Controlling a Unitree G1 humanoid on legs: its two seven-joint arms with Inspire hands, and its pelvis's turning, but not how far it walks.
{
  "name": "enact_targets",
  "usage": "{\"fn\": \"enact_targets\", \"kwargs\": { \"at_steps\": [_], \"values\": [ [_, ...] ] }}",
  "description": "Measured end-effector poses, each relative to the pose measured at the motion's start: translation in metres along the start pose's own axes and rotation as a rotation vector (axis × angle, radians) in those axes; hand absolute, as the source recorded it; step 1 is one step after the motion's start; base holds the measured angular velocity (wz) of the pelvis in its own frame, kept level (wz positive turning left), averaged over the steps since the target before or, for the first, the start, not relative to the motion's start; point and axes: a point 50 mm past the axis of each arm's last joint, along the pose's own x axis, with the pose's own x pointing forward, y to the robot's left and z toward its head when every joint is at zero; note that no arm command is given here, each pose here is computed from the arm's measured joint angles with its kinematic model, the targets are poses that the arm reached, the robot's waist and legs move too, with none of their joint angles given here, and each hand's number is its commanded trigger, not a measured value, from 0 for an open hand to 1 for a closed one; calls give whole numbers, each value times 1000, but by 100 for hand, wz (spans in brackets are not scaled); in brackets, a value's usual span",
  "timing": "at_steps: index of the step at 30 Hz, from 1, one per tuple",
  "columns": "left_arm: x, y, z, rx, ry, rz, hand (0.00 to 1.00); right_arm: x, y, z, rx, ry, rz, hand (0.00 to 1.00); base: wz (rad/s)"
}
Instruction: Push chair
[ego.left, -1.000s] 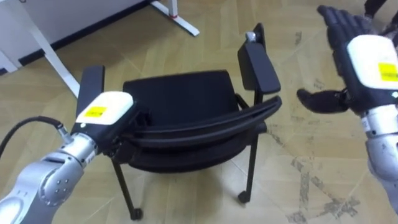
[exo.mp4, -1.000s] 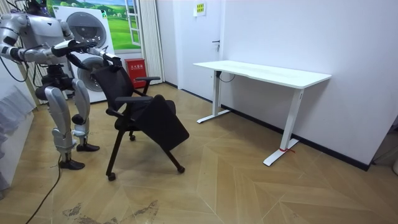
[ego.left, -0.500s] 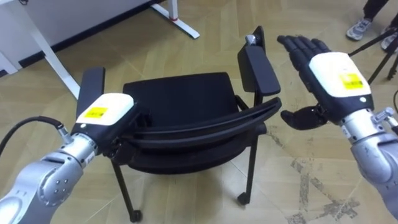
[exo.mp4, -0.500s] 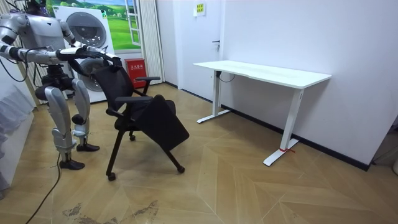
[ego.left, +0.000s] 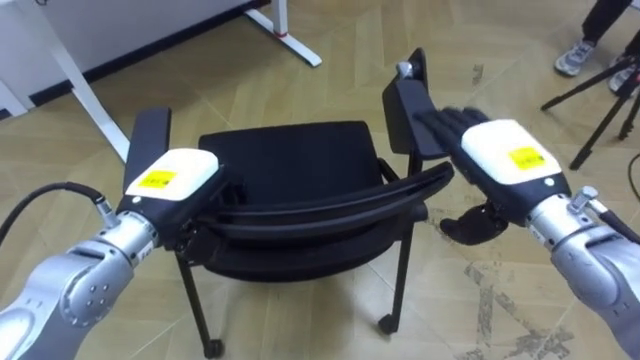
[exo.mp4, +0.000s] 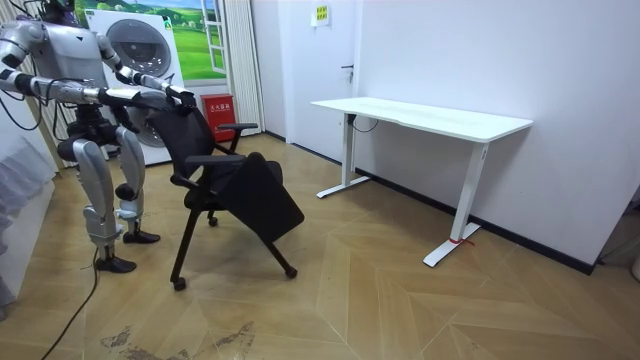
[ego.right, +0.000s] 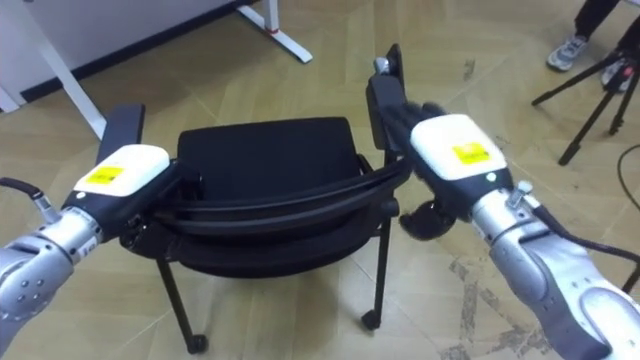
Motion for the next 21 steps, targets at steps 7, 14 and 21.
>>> {"fn": "enact_targets", "kwargs": {
  "at_steps": [7,14,21],
  "values": [
    [0,-3,0,-13,2,-6,100,-1,7,3,-8,-21,89,0,1],
    [1,-6,1,-15,-5,-14,100,0,4,10,-12,-54,83,0,1],
    [5,-8,8,-12,-37,-25,100,1,18,26,-9,-110,145,0,2]
  ]
}}
